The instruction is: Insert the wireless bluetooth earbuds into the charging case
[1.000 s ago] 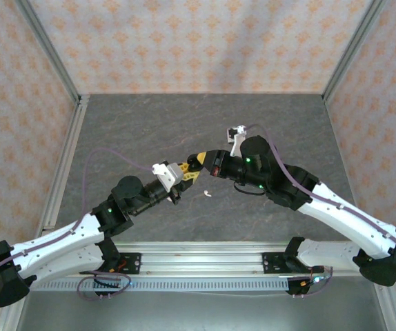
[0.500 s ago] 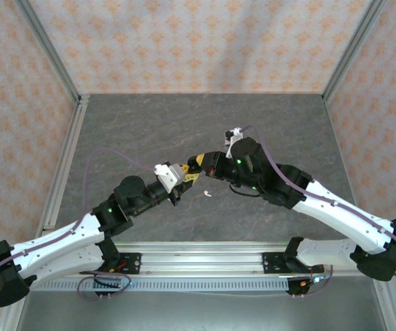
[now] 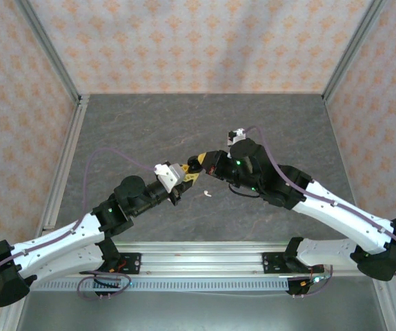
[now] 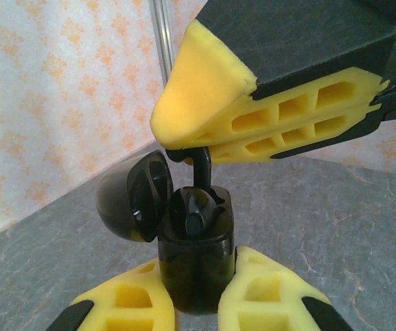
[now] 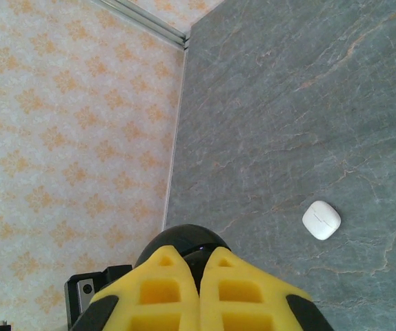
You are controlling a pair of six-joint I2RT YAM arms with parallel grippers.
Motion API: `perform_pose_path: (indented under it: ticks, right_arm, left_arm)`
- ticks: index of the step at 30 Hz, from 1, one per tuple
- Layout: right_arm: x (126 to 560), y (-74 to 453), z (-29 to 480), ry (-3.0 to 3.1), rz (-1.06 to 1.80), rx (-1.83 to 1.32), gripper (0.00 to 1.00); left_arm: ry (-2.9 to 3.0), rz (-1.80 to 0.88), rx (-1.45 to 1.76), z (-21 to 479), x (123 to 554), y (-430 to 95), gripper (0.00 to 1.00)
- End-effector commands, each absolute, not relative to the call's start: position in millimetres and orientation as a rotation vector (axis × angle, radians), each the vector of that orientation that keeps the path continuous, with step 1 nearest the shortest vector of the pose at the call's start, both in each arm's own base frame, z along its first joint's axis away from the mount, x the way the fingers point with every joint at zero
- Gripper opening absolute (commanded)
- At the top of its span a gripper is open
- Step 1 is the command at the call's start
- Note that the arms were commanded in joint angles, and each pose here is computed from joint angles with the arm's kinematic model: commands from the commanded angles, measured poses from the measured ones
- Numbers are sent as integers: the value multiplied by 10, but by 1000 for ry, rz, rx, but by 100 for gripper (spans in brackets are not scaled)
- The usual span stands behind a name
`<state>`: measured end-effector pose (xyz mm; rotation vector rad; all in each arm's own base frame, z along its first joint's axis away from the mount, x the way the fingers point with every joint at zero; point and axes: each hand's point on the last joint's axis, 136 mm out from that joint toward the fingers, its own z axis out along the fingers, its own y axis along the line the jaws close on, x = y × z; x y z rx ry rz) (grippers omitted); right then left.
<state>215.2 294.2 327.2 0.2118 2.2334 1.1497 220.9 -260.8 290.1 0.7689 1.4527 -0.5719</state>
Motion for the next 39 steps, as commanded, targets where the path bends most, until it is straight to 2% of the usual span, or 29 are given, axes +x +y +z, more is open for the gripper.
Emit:
perform_pose_path:
  ticks: [1, 12, 27, 39]
  right_arm:
    - [2073, 2911, 3148, 2296, 1131, 219, 0]
    - [2004, 3001, 3180, 2332, 1191, 204, 0]
    - [1968, 2950, 2833, 2446, 1072, 204, 0]
    - [1963, 2896, 3214, 2353, 1165, 204, 0]
  left_arm:
    - [1298, -620, 678, 3431, 2152, -2563, 0]
    - [1296, -620, 679, 3417, 2138, -2547, 0]
    - [1283, -620, 674, 3463, 2117, -2522, 0]
    - [1290, -617, 676, 3403, 2110, -2507, 0]
